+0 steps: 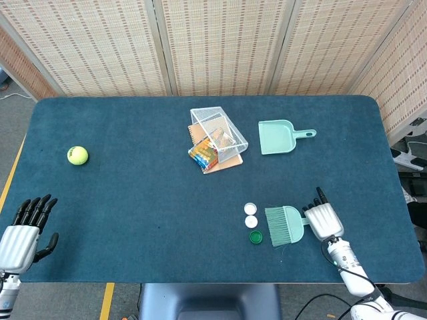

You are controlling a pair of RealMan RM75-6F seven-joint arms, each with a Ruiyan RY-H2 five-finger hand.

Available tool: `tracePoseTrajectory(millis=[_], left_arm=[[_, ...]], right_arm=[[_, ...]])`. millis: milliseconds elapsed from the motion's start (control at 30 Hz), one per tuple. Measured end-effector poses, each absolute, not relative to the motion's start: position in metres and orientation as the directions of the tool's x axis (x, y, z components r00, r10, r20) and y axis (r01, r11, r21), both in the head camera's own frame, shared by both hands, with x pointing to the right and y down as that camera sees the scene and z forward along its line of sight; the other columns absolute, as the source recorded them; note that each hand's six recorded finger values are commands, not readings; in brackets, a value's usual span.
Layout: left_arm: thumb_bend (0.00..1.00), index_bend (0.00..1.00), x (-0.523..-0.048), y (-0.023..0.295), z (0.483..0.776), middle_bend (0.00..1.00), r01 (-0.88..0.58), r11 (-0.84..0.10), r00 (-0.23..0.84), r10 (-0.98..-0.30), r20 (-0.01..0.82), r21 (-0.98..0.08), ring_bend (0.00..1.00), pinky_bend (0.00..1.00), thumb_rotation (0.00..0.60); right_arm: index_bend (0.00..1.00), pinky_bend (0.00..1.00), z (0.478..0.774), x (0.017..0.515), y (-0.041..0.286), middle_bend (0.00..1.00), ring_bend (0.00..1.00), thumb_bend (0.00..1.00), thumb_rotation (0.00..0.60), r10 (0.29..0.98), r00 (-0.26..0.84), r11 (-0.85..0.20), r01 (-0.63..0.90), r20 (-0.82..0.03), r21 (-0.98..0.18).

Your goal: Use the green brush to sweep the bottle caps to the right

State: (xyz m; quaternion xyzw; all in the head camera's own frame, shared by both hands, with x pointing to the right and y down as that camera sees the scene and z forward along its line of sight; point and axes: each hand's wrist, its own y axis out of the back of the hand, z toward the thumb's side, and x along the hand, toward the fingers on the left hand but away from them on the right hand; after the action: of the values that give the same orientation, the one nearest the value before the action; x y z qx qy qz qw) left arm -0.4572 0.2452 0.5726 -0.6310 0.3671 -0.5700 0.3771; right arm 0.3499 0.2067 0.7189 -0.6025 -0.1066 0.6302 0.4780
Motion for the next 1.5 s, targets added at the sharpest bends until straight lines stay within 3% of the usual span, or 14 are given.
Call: tracePoseTrajectory(millis=[233, 500, 800, 1000, 1500], left_arm=[[0.44, 0.0, -0.456, 0.246, 0.572, 0.0, -0.033, -0.445, 0.084, -0.893, 0.441, -0.895, 0.0, 0.05, 0.6], [0.44, 0.0, -0.45, 0.25, 0.568, 0.0, -0.032, -0.436, 0.091, -0.898, 0.432, -0.9, 0.0, 0.05, 0.6], [0.44, 0.0, -0.449, 0.248, 0.568, 0.0, -0.036, -0.436, 0.099, -0.897, 0.431, -0.899, 0.0, 0.05, 0.6], [0.45, 0.0, -0.446, 0.249, 0.569, 0.0, -0.039, -0.442, 0.111, -0.893, 0.435, -0.896, 0.0, 0.05, 0.6], [0.45, 0.0, -0.449, 0.251, 0.566, 0.0, -0.061, -0.445, 0.123, -0.891, 0.436, -0.893, 0.0, 0.05, 0.6]], right_arm=[[0.85, 0.0, 0.719, 0.35, 0.205, 0.71, 0.41, 0.55, 0.6, 0.743, 0.185, -0.511, -0.465, -0.644, -0.723], [0.92, 0.0, 0.707, 0.359, 0.2, 0.77, 0.49, 0.6, 0.6, 0.755, 0.212, -0.464, -0.495, -0.621, -0.734], [0.94, 0.0, 0.661, 0.366, 0.186, 0.8, 0.52, 0.61, 0.6, 0.749, 0.249, -0.425, -0.529, -0.613, -0.734], [0.94, 0.0, 0.625, 0.339, 0.177, 0.8, 0.52, 0.61, 0.6, 0.726, 0.314, -0.403, -0.526, -0.612, -0.749], [0.94, 0.0, 0.609, 0.227, 0.167, 0.8, 0.53, 0.61, 0.6, 0.642, 0.466, -0.057, -0.763, -0.609, -0.644]])
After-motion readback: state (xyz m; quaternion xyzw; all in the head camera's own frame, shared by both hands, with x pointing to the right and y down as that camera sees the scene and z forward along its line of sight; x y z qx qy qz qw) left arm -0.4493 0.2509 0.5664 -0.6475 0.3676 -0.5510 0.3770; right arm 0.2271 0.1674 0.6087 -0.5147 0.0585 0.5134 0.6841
